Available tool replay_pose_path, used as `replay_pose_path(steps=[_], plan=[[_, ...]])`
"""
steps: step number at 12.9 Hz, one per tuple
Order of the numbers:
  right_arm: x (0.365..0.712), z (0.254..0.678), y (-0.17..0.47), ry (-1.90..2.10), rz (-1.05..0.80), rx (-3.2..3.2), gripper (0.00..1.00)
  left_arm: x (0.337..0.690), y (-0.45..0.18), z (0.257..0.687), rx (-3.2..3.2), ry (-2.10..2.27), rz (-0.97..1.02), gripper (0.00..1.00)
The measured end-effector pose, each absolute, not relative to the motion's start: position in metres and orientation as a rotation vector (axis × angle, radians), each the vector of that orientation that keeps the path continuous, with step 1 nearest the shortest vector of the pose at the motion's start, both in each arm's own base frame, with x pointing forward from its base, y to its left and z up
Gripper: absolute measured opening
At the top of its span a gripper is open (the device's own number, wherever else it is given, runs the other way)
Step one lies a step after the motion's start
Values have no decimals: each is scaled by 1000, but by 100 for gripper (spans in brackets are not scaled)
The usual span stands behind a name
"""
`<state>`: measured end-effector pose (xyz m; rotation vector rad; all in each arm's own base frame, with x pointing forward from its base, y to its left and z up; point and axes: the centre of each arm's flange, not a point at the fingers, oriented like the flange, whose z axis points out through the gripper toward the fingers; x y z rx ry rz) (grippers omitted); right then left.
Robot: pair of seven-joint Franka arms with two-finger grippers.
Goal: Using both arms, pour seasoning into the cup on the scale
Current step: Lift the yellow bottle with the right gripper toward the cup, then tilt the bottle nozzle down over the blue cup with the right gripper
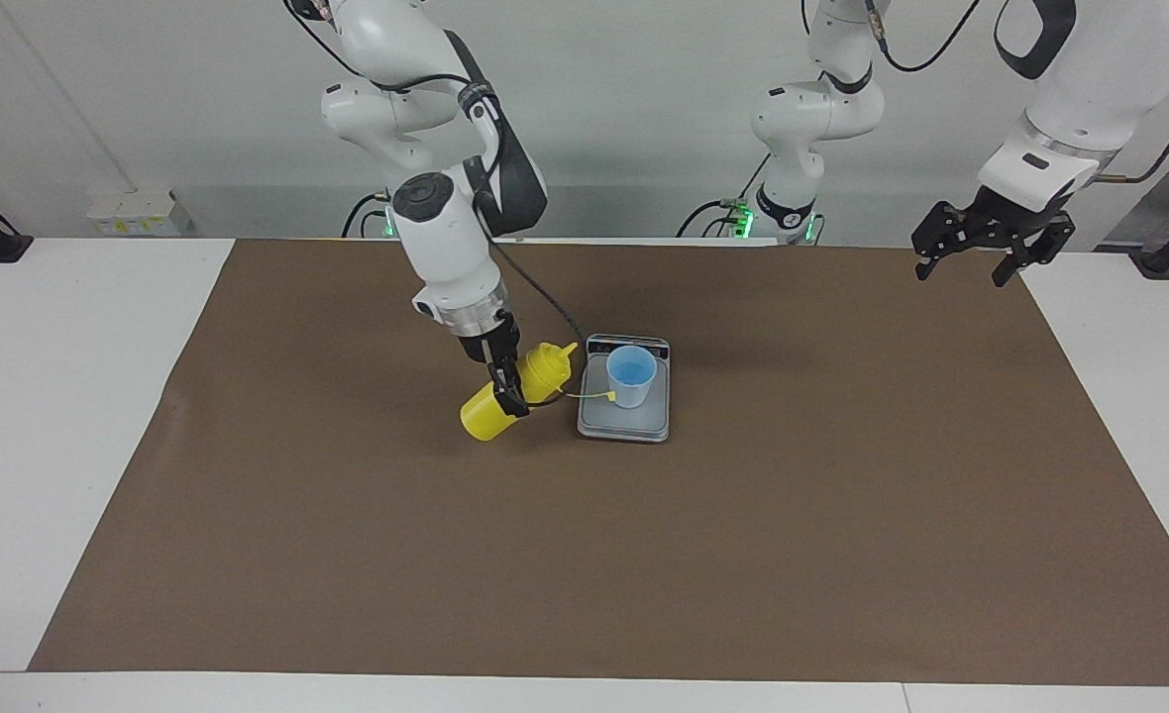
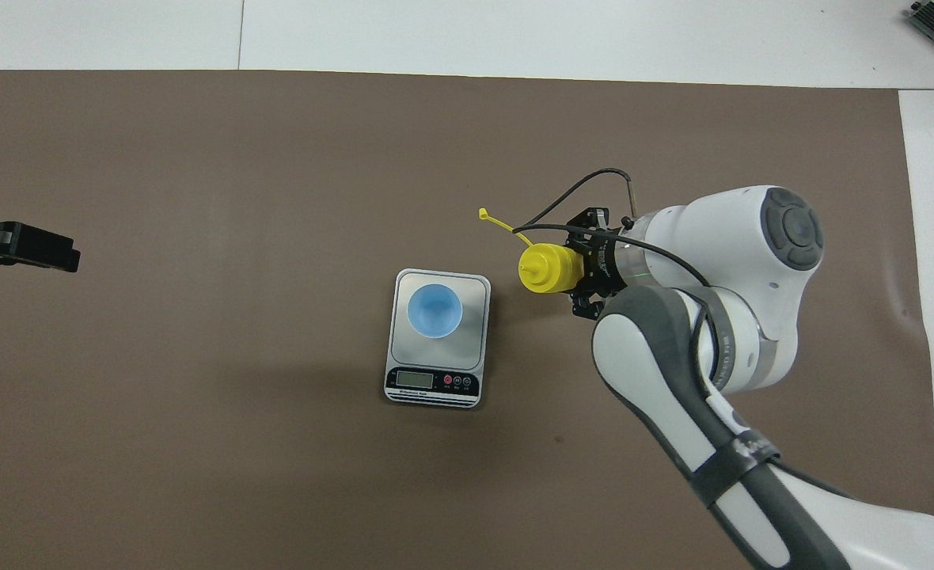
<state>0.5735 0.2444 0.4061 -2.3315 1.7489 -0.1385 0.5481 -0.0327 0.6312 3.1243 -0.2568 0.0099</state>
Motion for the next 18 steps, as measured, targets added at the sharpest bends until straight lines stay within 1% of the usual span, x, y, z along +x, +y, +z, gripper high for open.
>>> replay_pose_path(steps=[6,10,13,15,18], plan=[[561,407,282,1457,-631,-2626,52,548,-34,630,3124,-259,6,100],[562,425,310,1425,-905,-2540,52,548,-34,630,3124,-260,3,100],[558,417,342,1276,-1133,-2537,52,548,-34,630,3124,-260,2,100],[557,403,363,1148,-1258,-2553,52,548,-34,630,3124,-260,2,100],[557,402,386,1074,-1375,-2528,52,548,-34,630,3124,-260,1,100]])
